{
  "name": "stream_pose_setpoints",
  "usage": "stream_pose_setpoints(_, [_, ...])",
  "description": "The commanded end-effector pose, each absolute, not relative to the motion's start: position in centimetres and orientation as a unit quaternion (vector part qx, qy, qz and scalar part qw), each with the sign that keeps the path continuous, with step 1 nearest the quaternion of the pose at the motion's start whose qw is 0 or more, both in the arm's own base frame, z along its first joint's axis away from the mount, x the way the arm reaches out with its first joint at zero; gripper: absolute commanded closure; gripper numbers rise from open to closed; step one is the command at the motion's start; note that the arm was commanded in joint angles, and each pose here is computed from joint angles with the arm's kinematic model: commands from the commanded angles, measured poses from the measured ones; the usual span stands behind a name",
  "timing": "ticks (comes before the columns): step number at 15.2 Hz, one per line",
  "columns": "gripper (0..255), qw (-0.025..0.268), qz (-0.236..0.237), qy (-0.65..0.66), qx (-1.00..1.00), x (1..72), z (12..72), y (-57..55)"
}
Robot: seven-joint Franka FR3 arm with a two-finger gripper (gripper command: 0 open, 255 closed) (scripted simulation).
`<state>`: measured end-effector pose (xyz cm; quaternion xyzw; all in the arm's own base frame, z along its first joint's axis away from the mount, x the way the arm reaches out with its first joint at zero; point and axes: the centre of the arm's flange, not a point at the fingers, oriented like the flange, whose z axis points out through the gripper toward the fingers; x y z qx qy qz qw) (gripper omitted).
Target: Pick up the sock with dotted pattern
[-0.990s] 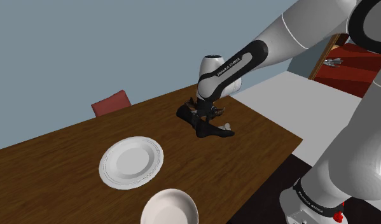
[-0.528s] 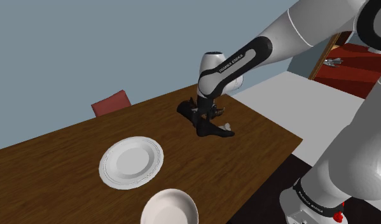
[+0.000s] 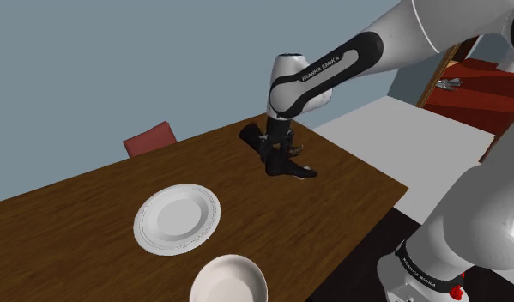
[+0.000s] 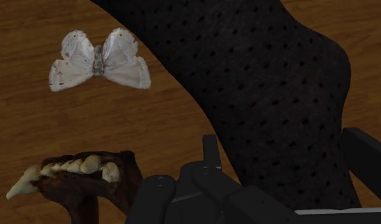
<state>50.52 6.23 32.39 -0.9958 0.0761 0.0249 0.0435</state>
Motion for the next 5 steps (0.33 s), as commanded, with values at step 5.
stream_pose_setpoints(5, [255,0.043,0.025,0.076,-0.996,50.5,34.5,6.2])
